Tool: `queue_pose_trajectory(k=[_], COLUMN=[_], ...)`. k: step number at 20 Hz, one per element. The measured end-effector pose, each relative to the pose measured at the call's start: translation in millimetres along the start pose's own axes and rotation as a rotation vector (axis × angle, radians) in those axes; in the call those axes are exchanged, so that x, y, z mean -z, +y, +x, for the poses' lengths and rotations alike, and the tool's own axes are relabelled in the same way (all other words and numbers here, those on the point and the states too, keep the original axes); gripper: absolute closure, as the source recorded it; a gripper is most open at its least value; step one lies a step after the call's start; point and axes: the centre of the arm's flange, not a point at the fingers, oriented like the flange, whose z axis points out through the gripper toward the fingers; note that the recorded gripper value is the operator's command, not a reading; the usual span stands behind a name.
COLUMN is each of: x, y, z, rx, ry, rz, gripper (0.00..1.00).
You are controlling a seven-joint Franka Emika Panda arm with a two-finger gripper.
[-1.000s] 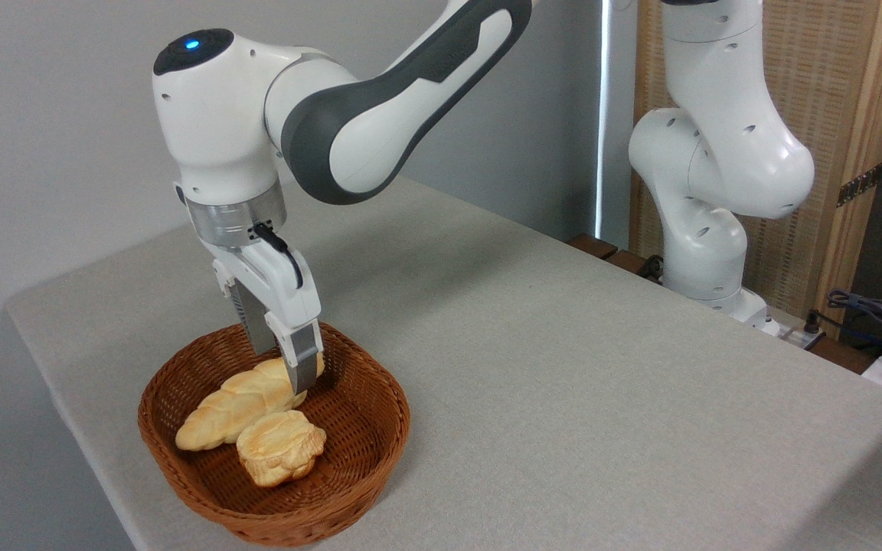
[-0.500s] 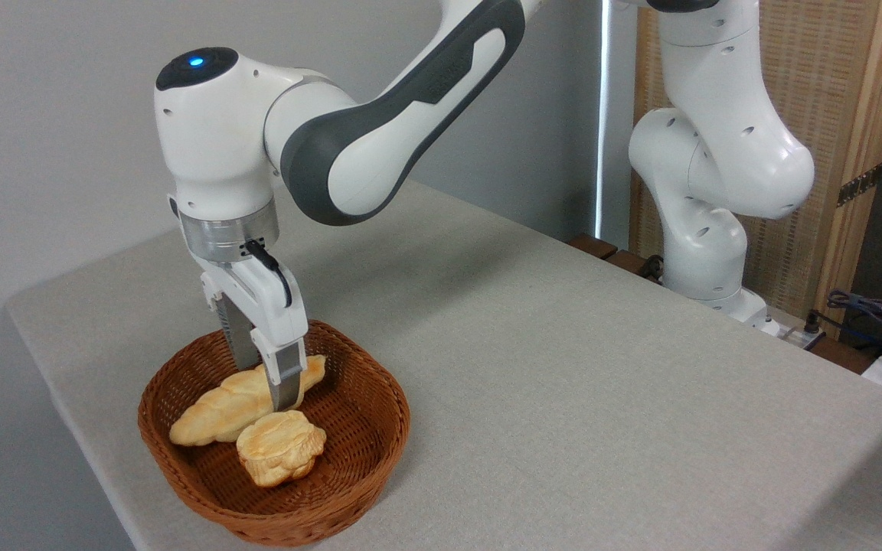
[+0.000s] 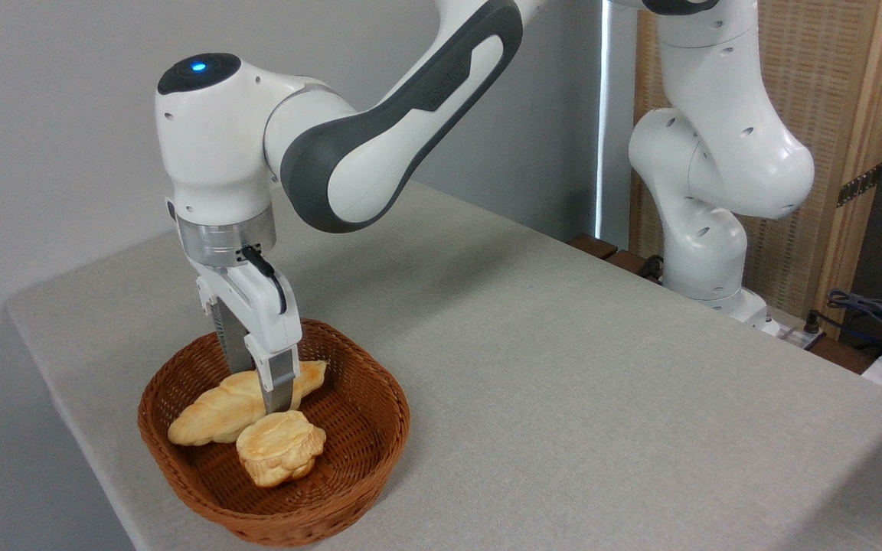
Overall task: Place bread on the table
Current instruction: 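Close the gripper on the long braided roll, then lift the braided roll out of the basket and carry it beside the basket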
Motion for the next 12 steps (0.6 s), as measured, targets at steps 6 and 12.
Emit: queue_pose_trajectory(k=[6,12], x=[0.1,0.4], y=[-0.2,-0.3], z=[0.0,0.1], rx=[-0.007,-0.007], ry=[0.001,0.002], rz=[0.001,0.002], gripper=[0.57,0.57])
